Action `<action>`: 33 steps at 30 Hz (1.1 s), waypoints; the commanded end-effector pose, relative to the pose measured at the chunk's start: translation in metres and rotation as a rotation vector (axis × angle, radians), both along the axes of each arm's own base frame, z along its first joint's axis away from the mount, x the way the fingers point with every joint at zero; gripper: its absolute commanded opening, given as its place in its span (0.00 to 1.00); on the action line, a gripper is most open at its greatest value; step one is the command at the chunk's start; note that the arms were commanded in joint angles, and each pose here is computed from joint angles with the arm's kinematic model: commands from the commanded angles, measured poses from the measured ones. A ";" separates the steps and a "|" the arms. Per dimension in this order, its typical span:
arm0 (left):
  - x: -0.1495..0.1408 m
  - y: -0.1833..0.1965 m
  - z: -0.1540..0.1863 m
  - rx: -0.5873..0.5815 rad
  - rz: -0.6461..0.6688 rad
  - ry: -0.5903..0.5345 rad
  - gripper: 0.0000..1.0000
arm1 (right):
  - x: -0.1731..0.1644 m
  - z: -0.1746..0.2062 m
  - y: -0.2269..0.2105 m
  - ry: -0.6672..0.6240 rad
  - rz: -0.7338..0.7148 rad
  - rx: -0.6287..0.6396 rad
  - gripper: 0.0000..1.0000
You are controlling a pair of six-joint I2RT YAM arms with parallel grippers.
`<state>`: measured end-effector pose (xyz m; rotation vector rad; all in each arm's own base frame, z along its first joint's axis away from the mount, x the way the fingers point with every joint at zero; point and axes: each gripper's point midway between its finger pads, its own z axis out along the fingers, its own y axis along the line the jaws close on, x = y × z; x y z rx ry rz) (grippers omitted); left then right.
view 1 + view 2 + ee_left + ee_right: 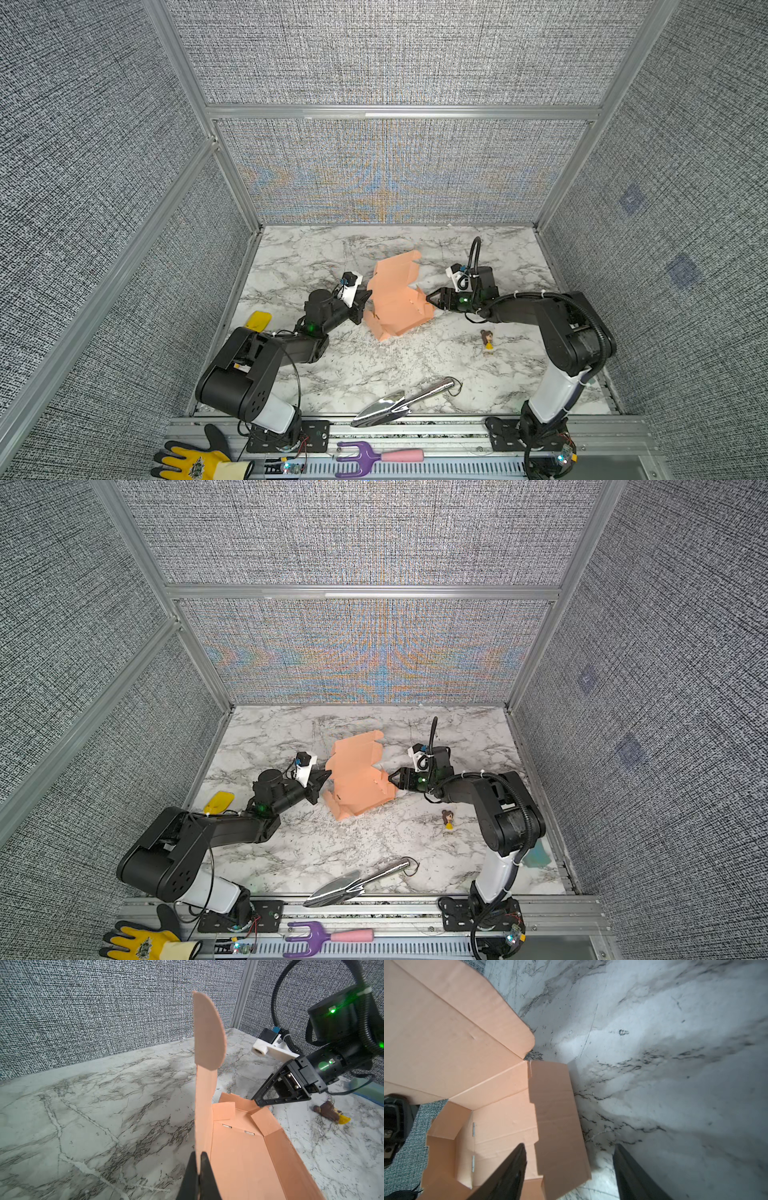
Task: Assemble paper box
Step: Fold the bottom flaps of a flat cardboard box at the center of the table.
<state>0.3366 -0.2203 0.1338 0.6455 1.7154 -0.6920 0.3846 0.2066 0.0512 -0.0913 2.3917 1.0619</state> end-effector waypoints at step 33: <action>-0.005 -0.006 -0.002 0.055 0.007 -0.023 0.00 | -0.006 -0.017 0.025 0.133 0.044 0.057 0.30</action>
